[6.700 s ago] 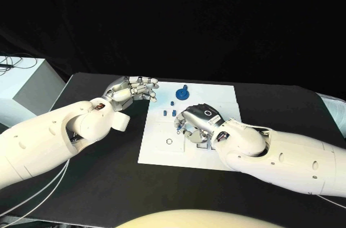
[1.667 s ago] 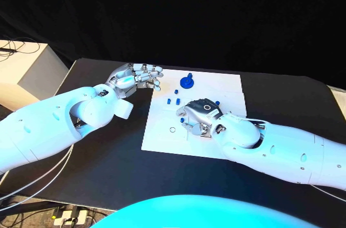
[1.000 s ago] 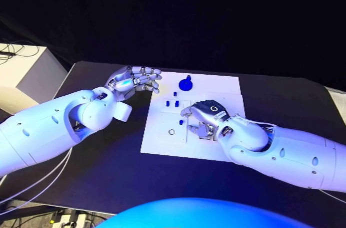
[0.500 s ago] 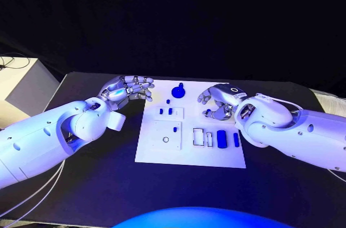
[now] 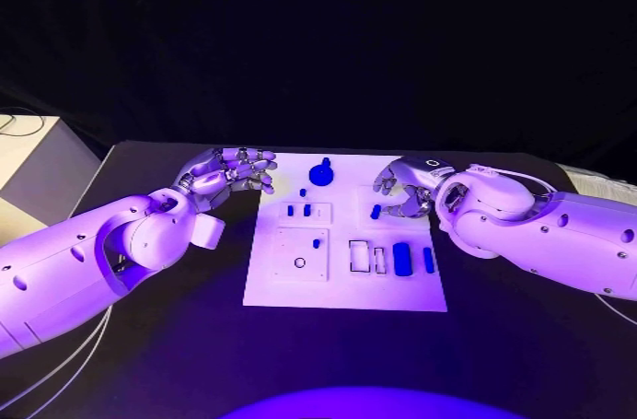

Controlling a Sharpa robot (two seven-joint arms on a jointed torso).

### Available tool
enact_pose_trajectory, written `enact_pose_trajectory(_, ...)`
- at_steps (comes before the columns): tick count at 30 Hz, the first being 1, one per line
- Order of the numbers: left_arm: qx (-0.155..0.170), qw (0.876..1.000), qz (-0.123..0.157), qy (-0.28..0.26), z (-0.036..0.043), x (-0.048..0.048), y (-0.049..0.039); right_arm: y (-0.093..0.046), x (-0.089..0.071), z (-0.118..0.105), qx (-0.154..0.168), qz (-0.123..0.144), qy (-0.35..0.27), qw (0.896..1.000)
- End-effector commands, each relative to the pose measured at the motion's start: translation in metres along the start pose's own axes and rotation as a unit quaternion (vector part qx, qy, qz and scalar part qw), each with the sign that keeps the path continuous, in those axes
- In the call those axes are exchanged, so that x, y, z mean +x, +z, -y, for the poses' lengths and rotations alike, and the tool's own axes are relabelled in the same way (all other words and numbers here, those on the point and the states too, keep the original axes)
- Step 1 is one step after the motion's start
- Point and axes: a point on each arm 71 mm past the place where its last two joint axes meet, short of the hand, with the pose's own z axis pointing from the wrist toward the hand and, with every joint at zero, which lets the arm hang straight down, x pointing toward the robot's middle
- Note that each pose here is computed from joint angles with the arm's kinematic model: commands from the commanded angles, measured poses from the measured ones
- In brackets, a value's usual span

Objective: Assemble the parts on the task board

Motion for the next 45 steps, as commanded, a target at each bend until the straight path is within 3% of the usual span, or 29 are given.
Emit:
enact_pose_trajectory(1,0.005,1.0,-0.009,-0.004,0.0005,0.0025,0.0005,0.003,0.005,-0.003,-0.015,-0.024,-0.021,0.999)
enact_pose_trajectory(16,0.005,1.0,-0.008,-0.004,0.0006,0.0022,0.0003,0.007,0.017,-0.013,-0.026,-0.043,-0.024,0.998)
enact_pose_trajectory(26,0.004,1.0,-0.008,-0.004,0.0003,0.0021,0.0006,0.007,0.019,-0.015,-0.029,-0.041,-0.026,0.998)
enact_pose_trajectory(35,0.004,1.0,-0.008,-0.004,0.0,0.002,0.0007,0.006,0.017,-0.02,-0.035,-0.011,-0.017,0.999)
enact_pose_trajectory(45,0.003,1.0,-0.008,-0.004,-0.0003,0.0014,0.0007,-0.001,0.011,-0.017,-0.006,0.03,0.007,1.0)
